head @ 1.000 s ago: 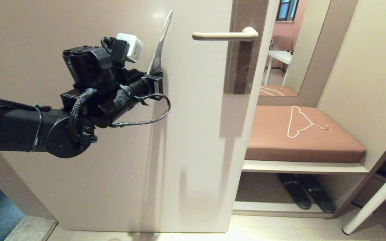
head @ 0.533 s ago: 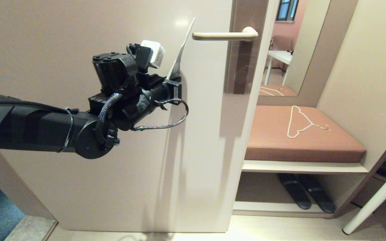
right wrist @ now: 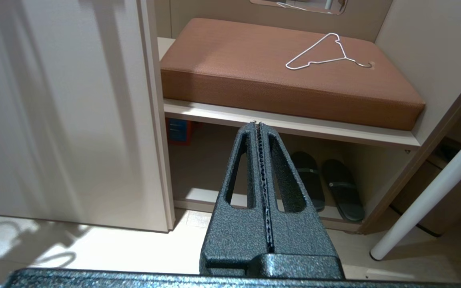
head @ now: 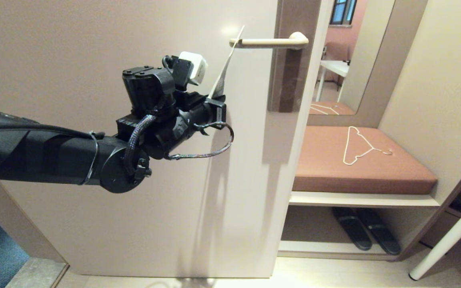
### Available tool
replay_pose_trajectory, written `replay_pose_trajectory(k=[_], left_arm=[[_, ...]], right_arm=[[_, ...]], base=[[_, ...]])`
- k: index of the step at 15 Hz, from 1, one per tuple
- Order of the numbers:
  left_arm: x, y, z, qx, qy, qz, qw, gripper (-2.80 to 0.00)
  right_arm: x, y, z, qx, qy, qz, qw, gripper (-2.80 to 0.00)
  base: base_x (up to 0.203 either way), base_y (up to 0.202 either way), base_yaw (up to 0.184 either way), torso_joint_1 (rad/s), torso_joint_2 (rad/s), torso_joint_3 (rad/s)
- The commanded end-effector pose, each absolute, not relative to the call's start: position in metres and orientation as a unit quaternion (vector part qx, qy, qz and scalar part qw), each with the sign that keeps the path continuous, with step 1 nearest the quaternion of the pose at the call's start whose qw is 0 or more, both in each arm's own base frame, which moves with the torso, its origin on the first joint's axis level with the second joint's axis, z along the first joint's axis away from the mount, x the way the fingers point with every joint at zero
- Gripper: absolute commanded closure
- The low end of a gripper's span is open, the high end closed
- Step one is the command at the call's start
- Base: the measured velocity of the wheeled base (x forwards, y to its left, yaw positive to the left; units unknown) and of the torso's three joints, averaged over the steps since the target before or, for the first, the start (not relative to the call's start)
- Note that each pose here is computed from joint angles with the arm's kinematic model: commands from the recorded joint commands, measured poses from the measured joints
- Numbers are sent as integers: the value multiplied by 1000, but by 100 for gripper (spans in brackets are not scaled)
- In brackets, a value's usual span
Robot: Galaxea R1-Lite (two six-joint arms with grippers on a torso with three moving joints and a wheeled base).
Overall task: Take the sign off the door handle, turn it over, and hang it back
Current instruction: Hang the sign back with the other side facing out
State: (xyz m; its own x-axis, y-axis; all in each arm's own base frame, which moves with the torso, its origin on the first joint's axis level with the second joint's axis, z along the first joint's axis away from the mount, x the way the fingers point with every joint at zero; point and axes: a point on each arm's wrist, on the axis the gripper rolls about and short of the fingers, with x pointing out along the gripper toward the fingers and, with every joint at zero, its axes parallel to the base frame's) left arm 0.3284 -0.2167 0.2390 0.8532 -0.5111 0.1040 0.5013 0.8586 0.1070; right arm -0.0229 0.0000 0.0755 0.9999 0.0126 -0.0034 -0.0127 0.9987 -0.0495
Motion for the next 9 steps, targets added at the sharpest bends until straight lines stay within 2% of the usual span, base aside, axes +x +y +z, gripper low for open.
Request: replay_pose_trajectory(k=[1,9], left_arm=[[324,-222,240,37,-68,-271,960,0],[315,-234,241,35,-68,-287,955,0]], right_arm=[[-23,0,75,-25,1,7,1000,0],[-23,0,75,-25,1,7,1000,0]], base=[[0,0,0,0,0,0],[0,0,0,0,0,0]])
